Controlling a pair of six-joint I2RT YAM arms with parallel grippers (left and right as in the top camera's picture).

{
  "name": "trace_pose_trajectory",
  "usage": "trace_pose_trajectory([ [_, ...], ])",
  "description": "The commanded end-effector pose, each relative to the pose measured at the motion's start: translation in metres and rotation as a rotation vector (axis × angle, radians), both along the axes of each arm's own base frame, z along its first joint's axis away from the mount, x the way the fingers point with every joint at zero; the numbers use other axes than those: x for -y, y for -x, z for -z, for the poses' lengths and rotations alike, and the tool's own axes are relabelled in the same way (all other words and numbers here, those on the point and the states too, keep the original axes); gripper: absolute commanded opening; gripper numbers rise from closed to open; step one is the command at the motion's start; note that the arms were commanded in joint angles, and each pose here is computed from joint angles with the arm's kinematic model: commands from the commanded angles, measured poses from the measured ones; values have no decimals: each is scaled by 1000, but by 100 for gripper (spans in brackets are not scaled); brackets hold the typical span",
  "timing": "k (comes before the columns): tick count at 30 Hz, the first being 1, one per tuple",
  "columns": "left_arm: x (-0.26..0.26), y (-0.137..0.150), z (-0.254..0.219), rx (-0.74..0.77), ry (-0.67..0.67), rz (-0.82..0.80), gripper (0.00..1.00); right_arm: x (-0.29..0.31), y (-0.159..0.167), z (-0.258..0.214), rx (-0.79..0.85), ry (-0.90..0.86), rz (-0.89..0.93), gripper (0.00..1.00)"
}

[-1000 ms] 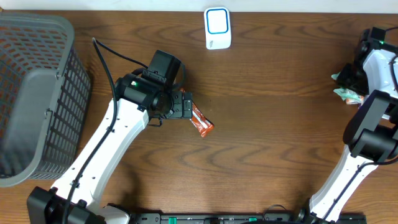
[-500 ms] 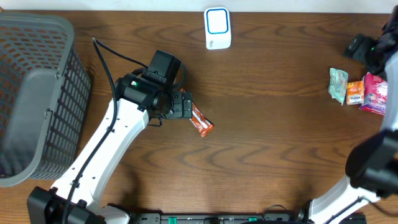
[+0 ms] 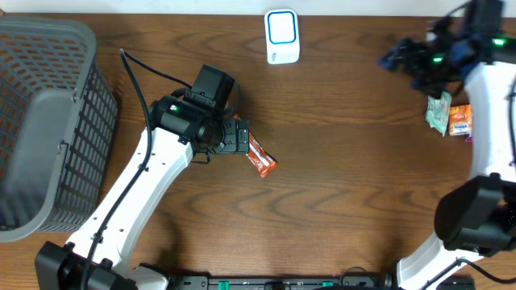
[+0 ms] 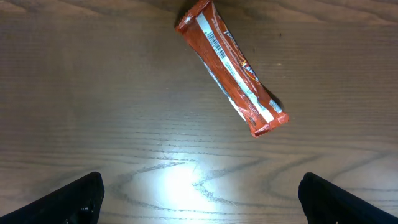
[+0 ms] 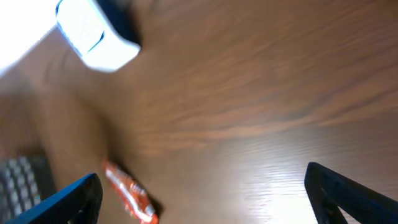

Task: Scan the item barcode
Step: 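Move the right gripper back to the red bar near the left gripper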

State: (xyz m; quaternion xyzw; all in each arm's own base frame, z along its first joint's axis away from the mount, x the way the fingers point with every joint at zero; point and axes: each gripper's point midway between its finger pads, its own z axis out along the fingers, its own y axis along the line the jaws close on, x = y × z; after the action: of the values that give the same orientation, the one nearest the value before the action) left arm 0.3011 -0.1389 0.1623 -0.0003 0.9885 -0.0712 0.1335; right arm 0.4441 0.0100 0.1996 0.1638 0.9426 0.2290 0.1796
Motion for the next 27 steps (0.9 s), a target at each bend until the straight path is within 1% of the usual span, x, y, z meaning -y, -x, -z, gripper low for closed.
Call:
trace_pose_trajectory([
  [1,-1,0,2,-3,-14,10,100,-38,7,22,-54,-11,-80,99],
  [5,-1,0,2,-3,-14,10,100,-74,12,40,-61,11,-163,99],
  [12,-1,0,2,-3,-14,10,100,-128,19,47,-36,43,-286,99],
  [16,-1,0,2,-2,-15,10,100,-158,23,59,-13,36,-339,99],
  [19,-1,0,2,-3,-14,10,100,-179,25,75,-12,5,-316,99],
  [23,-1,0,2,-2,-15,10,100,-205,27,96,-10,-64,-238,92],
  [27,-1,0,2,-2,-15,10,100,-231,31,108,33,-99,-255,88],
])
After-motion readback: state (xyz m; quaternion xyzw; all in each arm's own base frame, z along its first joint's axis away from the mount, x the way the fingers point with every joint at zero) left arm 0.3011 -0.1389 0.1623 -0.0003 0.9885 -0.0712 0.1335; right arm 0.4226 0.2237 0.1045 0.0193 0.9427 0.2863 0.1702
